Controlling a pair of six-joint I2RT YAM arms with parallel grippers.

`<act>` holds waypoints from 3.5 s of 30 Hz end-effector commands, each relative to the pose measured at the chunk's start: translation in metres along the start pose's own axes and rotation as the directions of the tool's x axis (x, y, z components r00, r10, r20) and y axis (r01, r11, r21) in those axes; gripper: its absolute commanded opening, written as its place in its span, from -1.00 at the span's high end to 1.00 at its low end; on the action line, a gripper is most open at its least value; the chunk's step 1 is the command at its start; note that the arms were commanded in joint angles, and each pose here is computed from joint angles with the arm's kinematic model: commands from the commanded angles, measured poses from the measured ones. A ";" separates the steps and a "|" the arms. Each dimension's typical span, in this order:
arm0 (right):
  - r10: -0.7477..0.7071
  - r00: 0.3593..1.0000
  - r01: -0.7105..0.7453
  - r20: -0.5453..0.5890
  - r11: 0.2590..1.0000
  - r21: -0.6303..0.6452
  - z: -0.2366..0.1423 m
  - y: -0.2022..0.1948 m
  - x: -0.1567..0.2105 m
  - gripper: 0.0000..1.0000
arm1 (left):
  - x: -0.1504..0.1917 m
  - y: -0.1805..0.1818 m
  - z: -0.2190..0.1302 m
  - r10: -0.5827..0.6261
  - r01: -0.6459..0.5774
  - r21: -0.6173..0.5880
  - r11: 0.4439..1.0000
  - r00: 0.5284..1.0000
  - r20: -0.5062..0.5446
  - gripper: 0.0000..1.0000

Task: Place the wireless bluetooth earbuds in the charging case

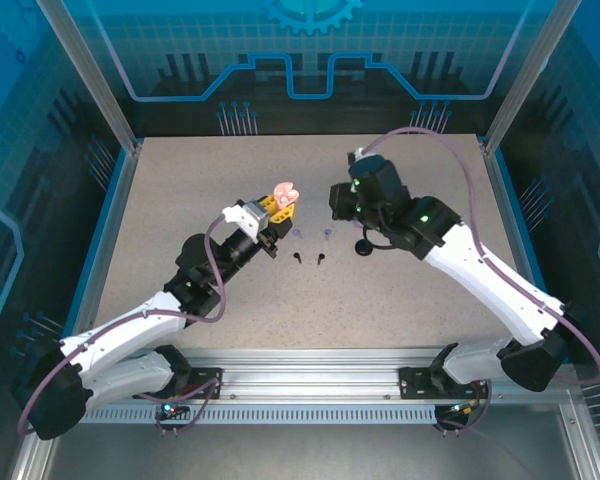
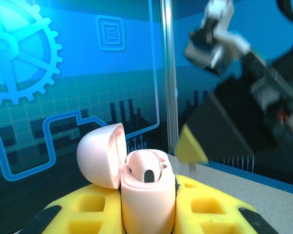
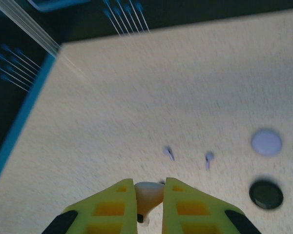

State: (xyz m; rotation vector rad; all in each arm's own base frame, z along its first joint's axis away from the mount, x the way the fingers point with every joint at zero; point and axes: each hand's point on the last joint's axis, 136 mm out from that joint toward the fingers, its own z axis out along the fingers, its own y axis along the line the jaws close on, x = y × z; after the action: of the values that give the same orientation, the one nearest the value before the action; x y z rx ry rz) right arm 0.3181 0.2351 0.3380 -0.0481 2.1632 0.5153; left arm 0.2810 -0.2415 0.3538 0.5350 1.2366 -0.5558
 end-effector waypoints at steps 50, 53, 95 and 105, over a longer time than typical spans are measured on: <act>-0.213 0.977 0.206 0.025 0.901 -0.382 -0.023 0.066 -0.002 0.73 | -0.021 -0.023 0.029 0.005 -0.008 0.113 0.994 0.999 0.032 1.00; -0.218 0.976 0.210 0.021 0.904 -0.372 -0.020 0.063 0.000 0.73 | -0.022 -0.023 0.028 0.006 -0.010 0.112 0.994 0.999 0.036 1.00; -0.134 0.961 0.055 -0.241 0.950 -0.308 0.029 0.039 -0.052 0.06 | 0.001 -0.032 0.033 -0.034 0.040 0.147 0.988 0.999 -0.039 1.00; -0.187 0.909 0.060 -0.372 0.943 -0.326 0.048 0.042 -0.010 0.43 | 0.009 -0.033 0.042 -0.051 0.059 0.136 0.989 0.997 -0.066 1.00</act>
State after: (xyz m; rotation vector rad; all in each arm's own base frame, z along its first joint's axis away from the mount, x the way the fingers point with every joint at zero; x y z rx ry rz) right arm 0.3801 0.2918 0.3190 -0.4343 2.4461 0.7815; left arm 0.2924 -0.2912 0.3308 0.6652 1.3243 -0.6539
